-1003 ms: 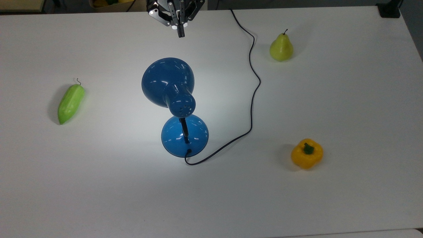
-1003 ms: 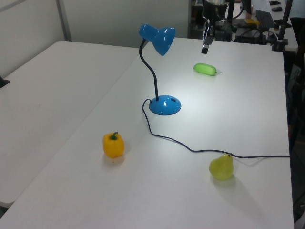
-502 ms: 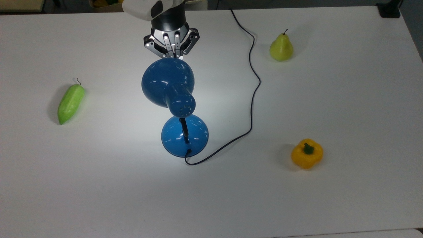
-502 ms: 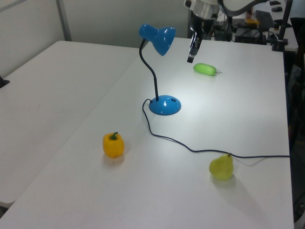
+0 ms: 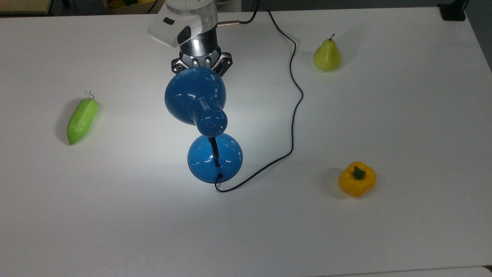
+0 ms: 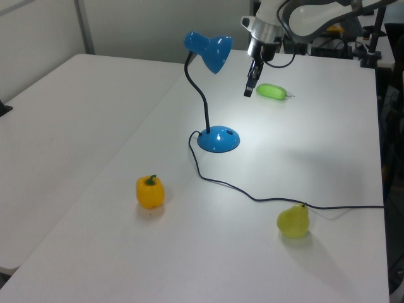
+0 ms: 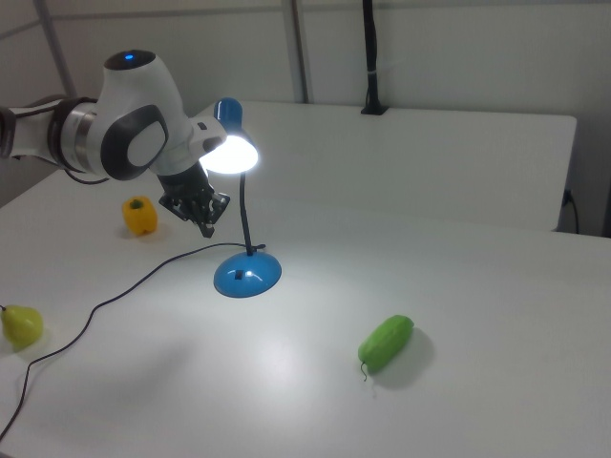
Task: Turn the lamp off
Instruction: 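Move the gripper down toward the blue lamp's round base, then lower the gripper onto the switch on the lamp base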
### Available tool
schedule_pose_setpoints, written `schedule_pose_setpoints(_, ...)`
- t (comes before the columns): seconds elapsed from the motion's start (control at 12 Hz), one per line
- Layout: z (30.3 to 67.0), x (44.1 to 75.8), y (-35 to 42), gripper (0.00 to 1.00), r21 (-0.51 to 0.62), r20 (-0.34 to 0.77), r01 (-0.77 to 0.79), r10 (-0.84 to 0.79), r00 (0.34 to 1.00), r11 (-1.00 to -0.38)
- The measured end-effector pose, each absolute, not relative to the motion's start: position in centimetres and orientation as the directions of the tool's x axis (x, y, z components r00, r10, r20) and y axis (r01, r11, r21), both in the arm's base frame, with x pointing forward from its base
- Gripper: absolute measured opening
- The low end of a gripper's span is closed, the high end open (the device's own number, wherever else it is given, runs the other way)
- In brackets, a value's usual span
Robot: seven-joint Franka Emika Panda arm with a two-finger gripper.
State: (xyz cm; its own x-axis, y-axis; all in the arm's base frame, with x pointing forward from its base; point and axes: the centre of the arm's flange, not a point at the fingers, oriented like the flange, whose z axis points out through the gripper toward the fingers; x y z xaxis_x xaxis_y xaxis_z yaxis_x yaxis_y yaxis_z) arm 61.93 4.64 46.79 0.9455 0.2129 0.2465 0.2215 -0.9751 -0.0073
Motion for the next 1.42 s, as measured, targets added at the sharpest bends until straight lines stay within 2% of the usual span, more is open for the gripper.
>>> schedule_pose_setpoints(0.75, 41.2, 62.4, 5.4, 0.01, 0.031, 0.158, 0.194, 0.197, 0.968, -0.98)
schedule_pose_setpoints(1.17, 38.4, 62.4, 5.5, 0.01, 0.041, 0.267, 0.192, 0.196, 0.943, -0.98)
schedule_pose_setpoints(1.42, 37.9, 62.8, 5.5, 0.01, 0.046, 0.315, 0.19, 0.195, 0.929, -0.981)
